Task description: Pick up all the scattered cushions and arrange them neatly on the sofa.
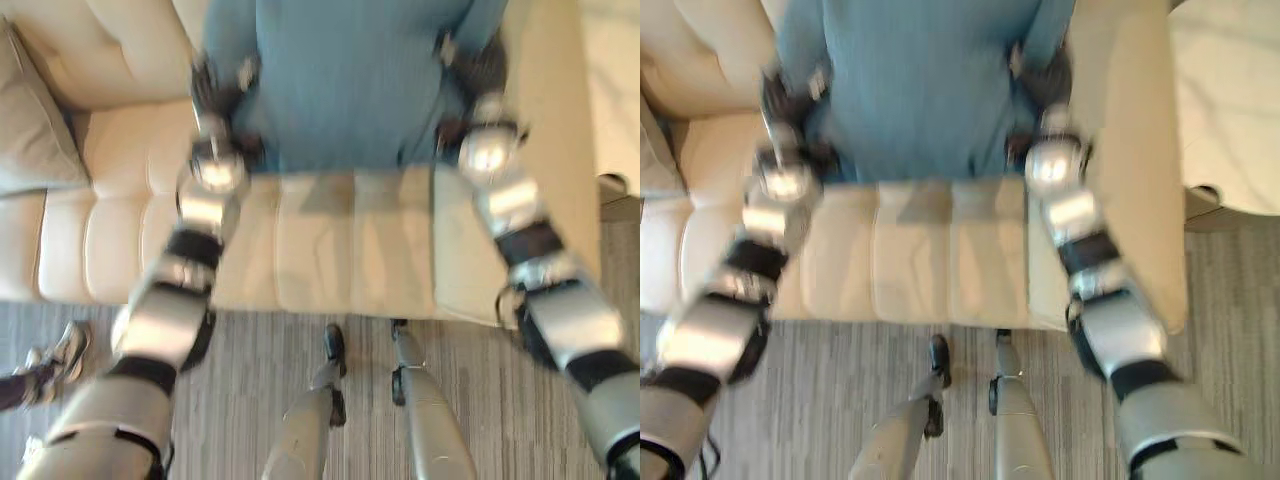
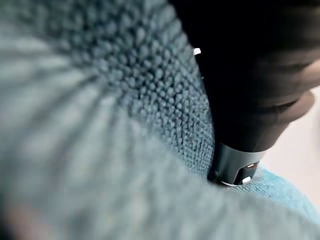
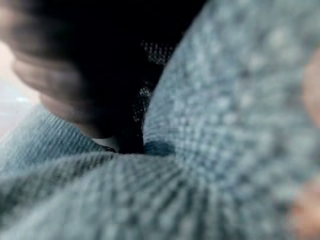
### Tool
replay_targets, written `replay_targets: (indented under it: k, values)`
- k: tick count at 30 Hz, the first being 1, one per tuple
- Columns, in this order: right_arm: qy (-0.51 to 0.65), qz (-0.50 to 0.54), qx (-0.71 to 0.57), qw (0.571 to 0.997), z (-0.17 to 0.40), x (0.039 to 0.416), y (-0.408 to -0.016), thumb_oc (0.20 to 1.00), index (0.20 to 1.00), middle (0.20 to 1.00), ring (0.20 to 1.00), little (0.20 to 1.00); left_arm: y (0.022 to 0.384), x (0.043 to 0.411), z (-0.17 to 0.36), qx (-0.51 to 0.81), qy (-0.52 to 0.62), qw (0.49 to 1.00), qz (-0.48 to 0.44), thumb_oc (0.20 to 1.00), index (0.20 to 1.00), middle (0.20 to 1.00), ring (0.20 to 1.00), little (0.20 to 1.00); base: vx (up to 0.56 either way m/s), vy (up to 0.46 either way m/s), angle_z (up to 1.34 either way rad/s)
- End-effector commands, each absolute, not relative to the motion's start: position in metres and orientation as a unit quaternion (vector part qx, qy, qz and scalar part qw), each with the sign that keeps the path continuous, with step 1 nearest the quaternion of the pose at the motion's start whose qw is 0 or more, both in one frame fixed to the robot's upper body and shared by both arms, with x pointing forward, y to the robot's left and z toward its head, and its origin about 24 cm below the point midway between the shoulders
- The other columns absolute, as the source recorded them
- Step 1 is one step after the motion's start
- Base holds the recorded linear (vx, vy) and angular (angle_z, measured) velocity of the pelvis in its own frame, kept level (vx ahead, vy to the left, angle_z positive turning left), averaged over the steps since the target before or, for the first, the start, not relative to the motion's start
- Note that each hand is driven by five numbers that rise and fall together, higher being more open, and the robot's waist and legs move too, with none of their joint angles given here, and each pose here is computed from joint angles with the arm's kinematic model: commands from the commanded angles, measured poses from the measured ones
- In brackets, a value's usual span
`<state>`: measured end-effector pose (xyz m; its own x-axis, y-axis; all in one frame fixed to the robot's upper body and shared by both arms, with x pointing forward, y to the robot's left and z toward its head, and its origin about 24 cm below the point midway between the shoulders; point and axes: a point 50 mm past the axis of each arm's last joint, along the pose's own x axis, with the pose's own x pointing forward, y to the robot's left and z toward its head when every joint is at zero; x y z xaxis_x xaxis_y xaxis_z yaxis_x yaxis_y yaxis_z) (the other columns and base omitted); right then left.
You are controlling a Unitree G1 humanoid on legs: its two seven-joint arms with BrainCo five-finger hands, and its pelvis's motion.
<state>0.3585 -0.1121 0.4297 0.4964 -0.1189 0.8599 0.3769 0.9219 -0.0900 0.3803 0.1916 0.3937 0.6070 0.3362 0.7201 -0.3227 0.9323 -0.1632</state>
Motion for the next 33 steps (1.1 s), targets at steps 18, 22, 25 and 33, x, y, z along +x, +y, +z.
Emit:
replay_targets:
  k: [18, 22, 25, 33]
  values:
    - [-0.265, -0.046, -0.224, 0.937, 0.286, 0.397, -0.185, 1.000, 1.000, 1.000, 1.000, 1.000, 0.284, 0.389, 0.247, 0.168, -0.176, 0.949, 0.199, 1.000, 1.000, 1.000, 1.000, 1.000, 0.02, -0.010, 0.07]
    - [-0.228, -0.038, -0.226, 0.946, 0.238, 0.380, -0.218, 1.000, 1.000, 1.000, 1.000, 1.000, 0.331, 0.365, 0.182, 0.186, -0.075, 0.948, 0.247, 1.000, 1.000, 1.000, 1.000, 1.000, -0.04, 0.075, -0.24]
    - [-0.210, -0.041, -0.233, 0.949, 0.212, 0.367, -0.233, 1.000, 1.000, 1.000, 1.000, 1.000, 0.324, 0.356, 0.168, 0.186, -0.087, 0.952, 0.227, 1.000, 1.000, 1.000, 1.000, 1.000, -0.07, 0.039, -0.12]
    - [-0.153, -0.005, -0.278, 0.948, 0.136, 0.289, -0.254, 1.000, 1.000, 1.000, 1.000, 1.000, 0.300, 0.283, 0.090, 0.184, -0.059, 0.975, 0.110, 1.000, 1.000, 1.000, 1.000, 1.000, 0.01, 0.025, -0.04]
